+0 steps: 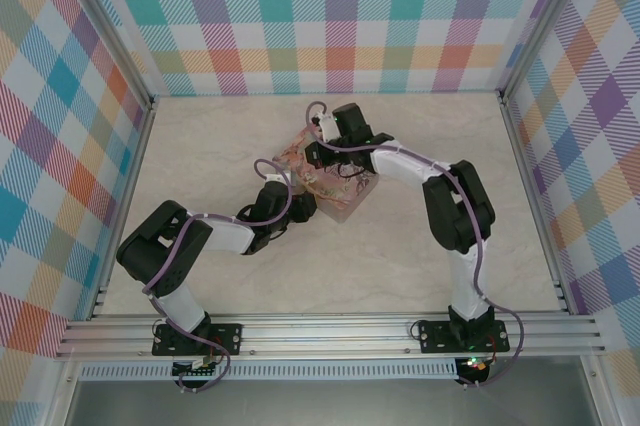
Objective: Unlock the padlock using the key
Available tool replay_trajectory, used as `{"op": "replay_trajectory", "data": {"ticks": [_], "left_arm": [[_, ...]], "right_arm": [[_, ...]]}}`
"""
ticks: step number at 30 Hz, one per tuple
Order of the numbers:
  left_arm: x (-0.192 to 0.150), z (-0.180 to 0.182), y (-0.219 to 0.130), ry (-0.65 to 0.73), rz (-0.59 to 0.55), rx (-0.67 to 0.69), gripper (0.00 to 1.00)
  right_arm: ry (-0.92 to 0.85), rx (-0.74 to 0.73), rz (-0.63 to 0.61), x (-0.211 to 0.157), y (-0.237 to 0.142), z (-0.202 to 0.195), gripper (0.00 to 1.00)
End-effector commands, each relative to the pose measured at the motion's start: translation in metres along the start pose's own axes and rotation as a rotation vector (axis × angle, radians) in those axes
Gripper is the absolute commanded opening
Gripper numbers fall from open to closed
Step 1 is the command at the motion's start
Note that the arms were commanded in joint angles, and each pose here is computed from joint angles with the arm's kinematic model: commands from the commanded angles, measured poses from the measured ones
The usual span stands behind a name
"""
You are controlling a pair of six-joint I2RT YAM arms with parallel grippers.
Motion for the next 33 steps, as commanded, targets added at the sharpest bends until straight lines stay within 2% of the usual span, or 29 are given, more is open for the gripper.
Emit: {"op": "replay_trajectory", "data": {"ticks": [1, 9, 22, 29, 33], "left_arm": [[0.012, -0.006, -0.002, 0.014, -0.053, -0.035, 0.42], [0.012, -0.005, -0.002, 0.017, -0.055, -0.031, 0.42], [0.01, -0.004, -0.003, 0.024, -0.047, -0.027, 0.42], [0.007, -0.002, -0.007, 0.028, -0.041, -0.024, 0.43], [0.007, -0.002, -0.009, 0.036, -0.042, -0.026, 0.43]], "right_arm": [[-0.005, -0.016, 0.055, -0.001, 0.012, 0.002, 0.06], [-0.014, -0.03, 0.142, -0.017, 0.026, 0.002, 0.07], [-0.028, 0.006, 0.218, -0.043, 0.031, 0.009, 0.07], [-0.017, -0.003, 0.245, -0.053, 0.032, 0.007, 0.07], [0.006, 0.039, 0.216, -0.046, 0.028, 0.009, 0.07]]}}
Point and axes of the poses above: each hand's point on the last joint's axis, 136 mm out from that joint toward the fingers, its own y axis out along the fingers, its own z axis along the line the jaws close on, x = y × z, the point moved 9 cm from there along -y, back along the fingers, and after that the axes turned 3 degrees about y, right-handed, at the moved point
